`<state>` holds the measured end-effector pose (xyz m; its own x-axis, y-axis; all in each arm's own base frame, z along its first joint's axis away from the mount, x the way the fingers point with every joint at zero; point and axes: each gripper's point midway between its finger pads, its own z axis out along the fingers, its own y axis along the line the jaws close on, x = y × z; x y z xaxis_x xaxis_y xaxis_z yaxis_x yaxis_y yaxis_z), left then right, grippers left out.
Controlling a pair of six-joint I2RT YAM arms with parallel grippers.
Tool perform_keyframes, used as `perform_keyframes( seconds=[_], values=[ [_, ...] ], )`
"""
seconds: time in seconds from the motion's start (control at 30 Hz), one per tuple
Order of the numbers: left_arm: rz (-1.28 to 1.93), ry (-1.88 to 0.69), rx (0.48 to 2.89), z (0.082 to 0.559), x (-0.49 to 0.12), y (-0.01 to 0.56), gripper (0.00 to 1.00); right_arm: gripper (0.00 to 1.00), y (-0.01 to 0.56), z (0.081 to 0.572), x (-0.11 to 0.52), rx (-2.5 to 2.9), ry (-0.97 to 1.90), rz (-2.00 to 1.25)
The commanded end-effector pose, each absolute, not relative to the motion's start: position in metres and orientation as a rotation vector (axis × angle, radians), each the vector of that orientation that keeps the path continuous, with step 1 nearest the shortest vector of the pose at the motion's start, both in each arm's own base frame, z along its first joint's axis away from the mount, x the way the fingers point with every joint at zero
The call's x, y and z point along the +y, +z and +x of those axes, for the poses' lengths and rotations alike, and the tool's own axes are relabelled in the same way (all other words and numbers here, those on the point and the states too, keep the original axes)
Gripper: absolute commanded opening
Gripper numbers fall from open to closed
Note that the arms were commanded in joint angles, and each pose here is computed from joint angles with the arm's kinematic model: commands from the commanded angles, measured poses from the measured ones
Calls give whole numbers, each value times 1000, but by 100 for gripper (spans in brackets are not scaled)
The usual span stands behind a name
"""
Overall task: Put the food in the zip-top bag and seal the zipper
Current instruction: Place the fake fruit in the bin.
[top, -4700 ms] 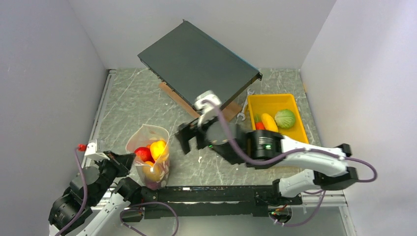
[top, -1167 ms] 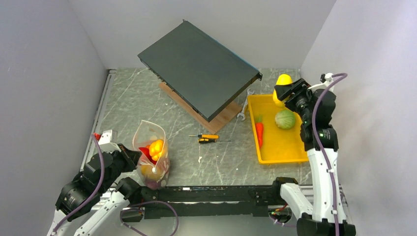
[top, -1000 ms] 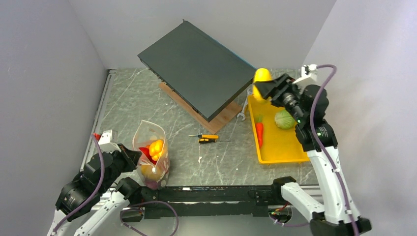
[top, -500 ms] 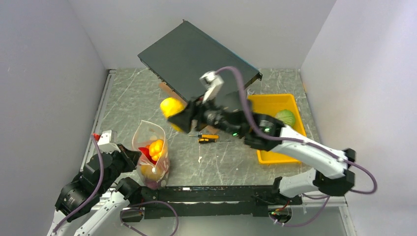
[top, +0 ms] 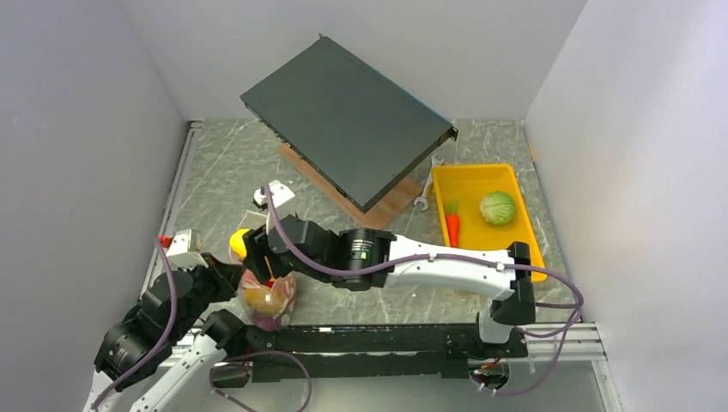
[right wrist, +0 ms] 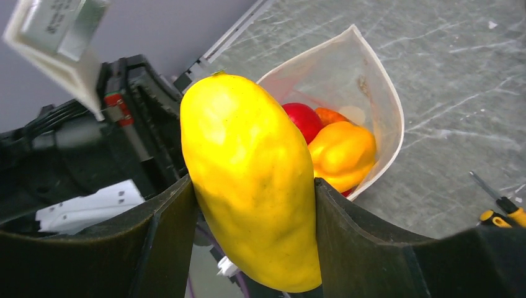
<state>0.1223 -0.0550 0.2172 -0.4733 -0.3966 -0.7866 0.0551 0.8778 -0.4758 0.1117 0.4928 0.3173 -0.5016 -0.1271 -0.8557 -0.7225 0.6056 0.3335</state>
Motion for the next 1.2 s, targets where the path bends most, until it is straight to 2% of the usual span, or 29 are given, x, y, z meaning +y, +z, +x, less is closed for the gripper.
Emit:
perform_keyframes(
  seconds=[0.0,0.13,0.33,0.47,0.67,0.83,0.93,1.17],
  values=[
    [-257,-556,1965,125,-55,224,0,8,337,127,490,1956,831,-581],
    [-257,-558,1963,124,-54,224,0,20,328,127,504,1965,837,-584],
    [-271,-562,1947,123,-52,225,0,36,320,142,505,2006,797,-411],
    [-282,-568,1928,122,-49,227,0,55,312,149,503,2018,824,-304],
    [-281,-580,1911,120,-49,229,0,71,297,152,507,2045,795,-301],
    [-272,-578,1921,121,-50,228,0,91,294,154,512,2060,757,-343],
    [-274,-573,1927,121,-50,228,0,96,300,150,515,2054,772,-384],
    [-280,-573,1922,121,-50,228,0,97,327,147,502,2005,799,-419]
  ],
)
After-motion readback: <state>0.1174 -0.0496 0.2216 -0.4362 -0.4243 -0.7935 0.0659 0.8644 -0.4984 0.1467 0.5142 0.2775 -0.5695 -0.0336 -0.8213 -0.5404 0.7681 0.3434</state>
